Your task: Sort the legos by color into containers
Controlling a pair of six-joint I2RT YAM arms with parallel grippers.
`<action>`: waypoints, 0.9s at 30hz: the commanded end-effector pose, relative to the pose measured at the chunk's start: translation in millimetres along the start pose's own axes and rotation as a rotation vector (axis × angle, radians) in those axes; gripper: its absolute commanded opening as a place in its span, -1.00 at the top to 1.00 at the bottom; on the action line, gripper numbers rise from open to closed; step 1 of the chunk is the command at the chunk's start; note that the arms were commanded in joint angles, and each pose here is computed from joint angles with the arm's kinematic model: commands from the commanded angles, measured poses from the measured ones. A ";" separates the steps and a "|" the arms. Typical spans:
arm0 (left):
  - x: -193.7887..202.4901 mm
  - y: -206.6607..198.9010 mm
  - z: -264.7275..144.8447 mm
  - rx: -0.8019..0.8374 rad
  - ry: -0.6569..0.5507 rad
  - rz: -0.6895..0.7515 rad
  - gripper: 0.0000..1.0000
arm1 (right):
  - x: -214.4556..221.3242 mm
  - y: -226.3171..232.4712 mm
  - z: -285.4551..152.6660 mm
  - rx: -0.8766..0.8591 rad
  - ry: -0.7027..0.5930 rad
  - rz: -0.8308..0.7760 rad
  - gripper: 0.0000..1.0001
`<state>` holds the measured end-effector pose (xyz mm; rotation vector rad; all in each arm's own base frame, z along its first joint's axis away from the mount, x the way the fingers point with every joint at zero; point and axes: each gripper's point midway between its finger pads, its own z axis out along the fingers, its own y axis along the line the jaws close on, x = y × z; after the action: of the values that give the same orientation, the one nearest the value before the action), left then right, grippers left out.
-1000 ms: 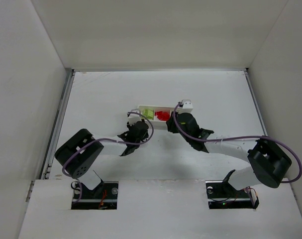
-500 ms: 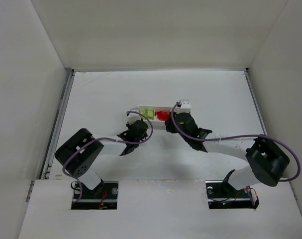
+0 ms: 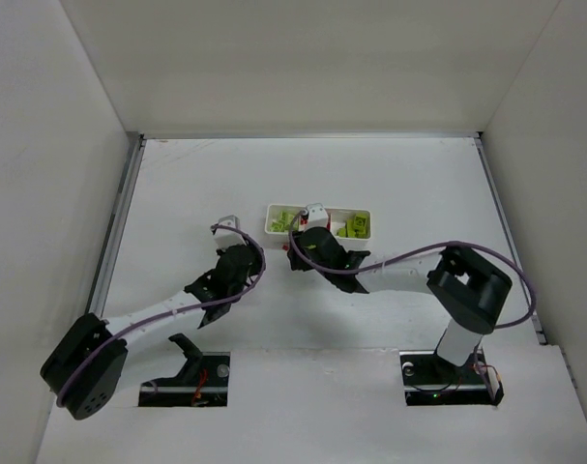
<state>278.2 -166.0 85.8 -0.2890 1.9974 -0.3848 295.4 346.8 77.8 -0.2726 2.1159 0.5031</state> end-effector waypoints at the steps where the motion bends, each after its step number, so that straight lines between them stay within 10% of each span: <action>1: -5.6 7.6 -7.6 0.002 -0.018 -0.032 0.64 | -13.9 2.8 13.8 0.046 -0.045 0.083 0.02; 27: -5.5 11.5 -11.1 0.094 -0.049 -0.124 0.63 | 29.7 3.7 71.9 0.275 -0.062 0.120 0.25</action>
<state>267.9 -149.9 85.9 -0.3473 1.9489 -0.5030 335.6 380.5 31.5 0.0352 2.1031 0.3210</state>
